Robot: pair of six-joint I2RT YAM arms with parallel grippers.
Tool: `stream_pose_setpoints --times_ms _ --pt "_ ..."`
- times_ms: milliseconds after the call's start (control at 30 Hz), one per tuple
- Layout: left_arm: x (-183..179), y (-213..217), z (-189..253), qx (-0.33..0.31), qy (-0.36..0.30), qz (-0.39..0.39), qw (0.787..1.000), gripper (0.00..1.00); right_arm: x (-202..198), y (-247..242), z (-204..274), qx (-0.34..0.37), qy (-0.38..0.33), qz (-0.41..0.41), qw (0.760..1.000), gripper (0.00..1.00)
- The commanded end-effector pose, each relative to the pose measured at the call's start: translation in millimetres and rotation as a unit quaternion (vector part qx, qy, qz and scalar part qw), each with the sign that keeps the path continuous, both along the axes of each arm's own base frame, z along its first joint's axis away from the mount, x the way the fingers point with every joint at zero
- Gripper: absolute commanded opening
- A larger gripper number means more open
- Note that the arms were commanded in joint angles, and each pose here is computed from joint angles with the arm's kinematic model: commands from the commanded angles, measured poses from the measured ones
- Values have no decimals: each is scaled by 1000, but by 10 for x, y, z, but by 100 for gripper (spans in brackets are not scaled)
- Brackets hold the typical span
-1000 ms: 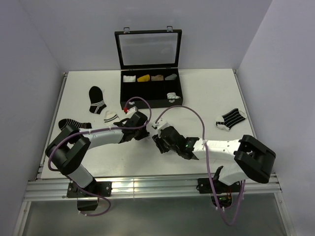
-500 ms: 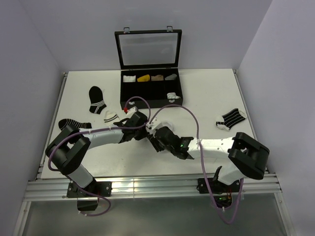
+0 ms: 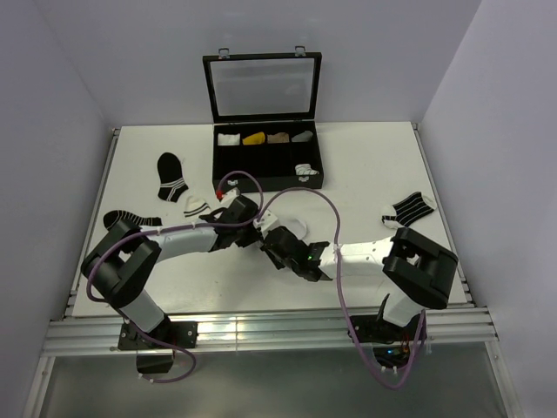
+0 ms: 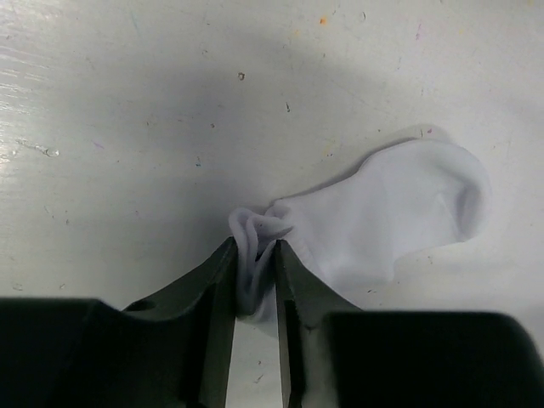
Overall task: Roll the socks
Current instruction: Roll the sock at the center of the board.
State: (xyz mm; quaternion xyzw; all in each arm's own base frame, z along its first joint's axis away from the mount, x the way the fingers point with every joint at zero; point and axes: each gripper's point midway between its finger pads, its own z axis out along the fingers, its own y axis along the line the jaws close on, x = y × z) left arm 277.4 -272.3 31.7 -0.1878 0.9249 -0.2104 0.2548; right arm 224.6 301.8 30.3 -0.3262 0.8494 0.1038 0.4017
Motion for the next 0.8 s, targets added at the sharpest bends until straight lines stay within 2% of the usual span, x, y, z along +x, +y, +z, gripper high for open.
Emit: stream_pose_setpoints --times_ms 0,33,100,133,167,267,300,367,467,600,767 --pt "-37 -1 25 -6 -3 12 1000 29 -155 -91 -203 -23 40 -1 999 4" --pt "-34 19 30 -9 -4 17 1000 31 -151 -110 -202 -18 45 -4 999 0" --pt "-34 77 59 -20 -7 33 999 40 -151 -150 -216 -9 54 -10 998 0" --pt "-30 100 69 -24 -8 39 999 45 -133 -159 -172 2 55 -14 998 0" --pt "-16 125 132 -32 -15 49 998 57 -132 -161 -164 17 69 -13 997 0" --pt "-9 228 219 -45 -28 74 996 74 -126 -168 -83 64 99 -5 993 0" --pt "-21 279 212 -44 -32 82 995 76 -129 -174 -75 77 107 -3 991 0" --pt "5 289 330 -63 -49 92 992 80 -124 -174 -32 106 130 -1 986 0" --pt "-9 304 383 -82 -60 98 990 81 -88 -190 15 152 165 -1 974 0" --pt "-7 191 439 -112 -72 81 988 81 -49 -239 37 220 219 -3 951 0" --pt "-31 50 386 -119 -69 60 989 81 45 -350 -29 273 269 -32 923 0"
